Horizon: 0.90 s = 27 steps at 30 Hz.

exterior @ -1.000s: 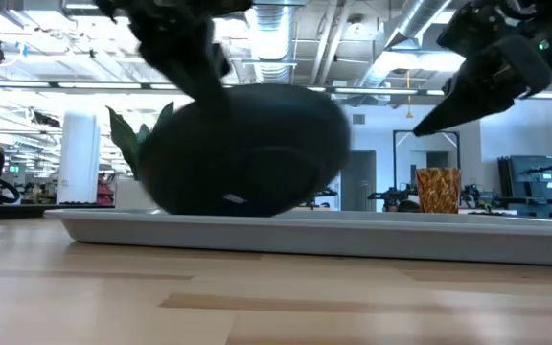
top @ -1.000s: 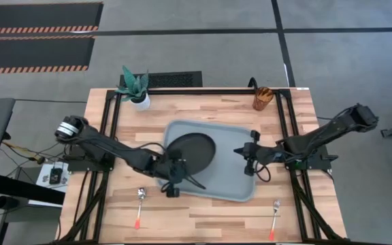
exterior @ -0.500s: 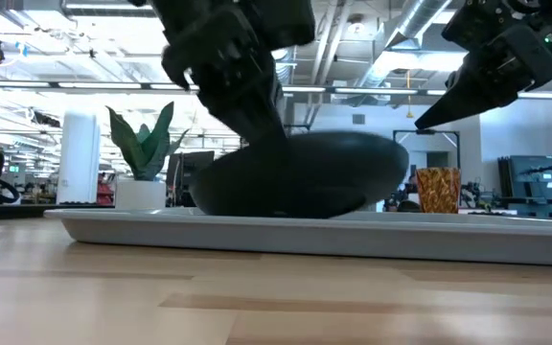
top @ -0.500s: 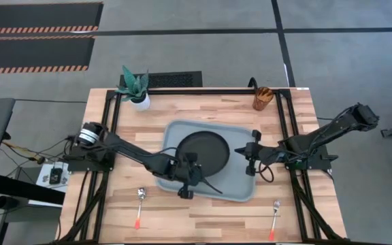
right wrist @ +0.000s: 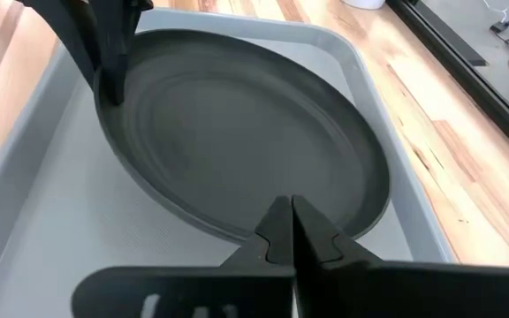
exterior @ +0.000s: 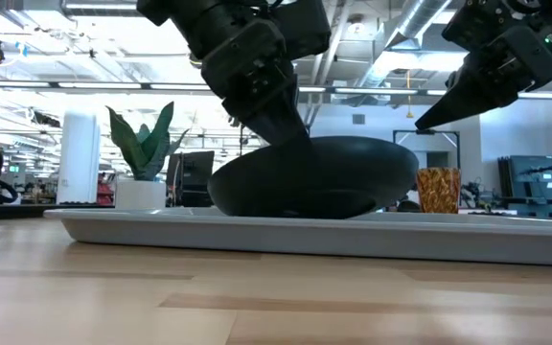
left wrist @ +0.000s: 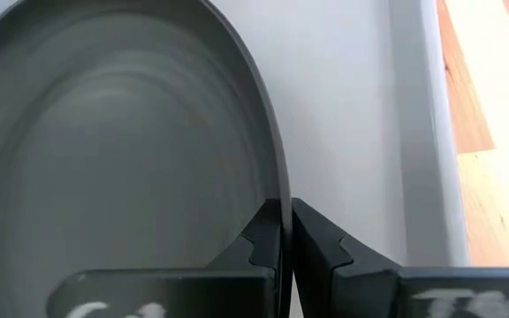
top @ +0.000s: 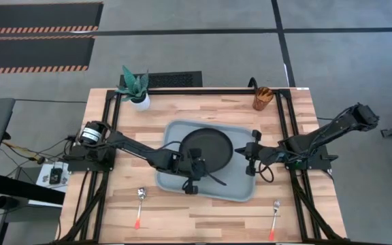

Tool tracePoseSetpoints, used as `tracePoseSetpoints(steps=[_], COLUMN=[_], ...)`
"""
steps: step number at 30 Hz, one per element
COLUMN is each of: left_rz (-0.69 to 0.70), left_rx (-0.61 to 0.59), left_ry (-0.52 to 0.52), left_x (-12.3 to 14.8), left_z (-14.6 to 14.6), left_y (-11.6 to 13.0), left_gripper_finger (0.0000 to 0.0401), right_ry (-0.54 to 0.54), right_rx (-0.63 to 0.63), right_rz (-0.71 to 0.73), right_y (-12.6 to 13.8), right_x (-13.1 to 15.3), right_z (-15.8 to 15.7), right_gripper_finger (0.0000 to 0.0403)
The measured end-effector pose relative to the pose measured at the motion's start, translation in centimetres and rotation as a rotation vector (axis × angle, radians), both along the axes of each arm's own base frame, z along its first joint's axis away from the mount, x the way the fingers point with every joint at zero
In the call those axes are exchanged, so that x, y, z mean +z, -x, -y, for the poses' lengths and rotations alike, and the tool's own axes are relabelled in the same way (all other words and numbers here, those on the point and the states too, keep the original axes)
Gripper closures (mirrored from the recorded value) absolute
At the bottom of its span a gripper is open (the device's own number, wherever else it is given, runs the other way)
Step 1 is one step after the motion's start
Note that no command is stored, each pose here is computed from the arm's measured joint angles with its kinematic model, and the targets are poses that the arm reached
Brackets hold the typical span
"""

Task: Pick and place plate/cup/fork/spoon on tray
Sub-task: Put the black plate on the gray tray

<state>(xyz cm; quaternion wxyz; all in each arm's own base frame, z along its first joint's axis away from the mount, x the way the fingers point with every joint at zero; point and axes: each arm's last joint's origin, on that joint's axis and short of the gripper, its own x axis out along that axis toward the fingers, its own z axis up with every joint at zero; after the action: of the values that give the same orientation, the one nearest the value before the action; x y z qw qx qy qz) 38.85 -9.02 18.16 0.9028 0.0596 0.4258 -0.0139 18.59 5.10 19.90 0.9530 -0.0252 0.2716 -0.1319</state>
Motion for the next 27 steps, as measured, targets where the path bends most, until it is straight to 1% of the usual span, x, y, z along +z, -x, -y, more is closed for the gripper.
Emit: tracePoseSetpoints(steps=[3, 7, 10, 12, 23, 27], left_rz=[-0.006, -0.025, -0.013, -0.04, -0.034, -0.009], left_rx=[-0.015, -0.015, -0.014, -0.011, -0.002, 0.001], left_ry=[0.019, 0.014, 0.023, 0.019, 0.049, 0.057], left_x=[0.0, -0.7, -1.0, -1.4, -1.3, -0.4], left_z=[0.0, 0.1, 0.1, 0.0, 0.1, 0.0], left_y=[0.0, -0.1, -0.4, -0.3, -0.3, -0.2], left_gripper_finger=[0.0399, 0.0399, 0.0396, 0.0391, 0.0358, 0.0345], right_ry=[0.0, 0.0, -0.001, -0.001, -0.019, -0.033], right_rx=[0.0, 0.0, 0.0, 0.001, -0.004, 0.009], right_rz=[0.0, 0.0, 0.001, 0.002, 0.001, -0.007], right_y=[0.0, 0.0, 0.0, 0.0, 0.0, 0.0], right_x=[0.0, 0.0, 0.0, 0.0, 0.0, -0.1], right_z=[0.0, 0.0, 0.0, 0.0, 0.0, -0.1], right_gripper_finger=[0.0398, 0.0398, 0.0398, 0.0398, 0.0397, 0.0397])
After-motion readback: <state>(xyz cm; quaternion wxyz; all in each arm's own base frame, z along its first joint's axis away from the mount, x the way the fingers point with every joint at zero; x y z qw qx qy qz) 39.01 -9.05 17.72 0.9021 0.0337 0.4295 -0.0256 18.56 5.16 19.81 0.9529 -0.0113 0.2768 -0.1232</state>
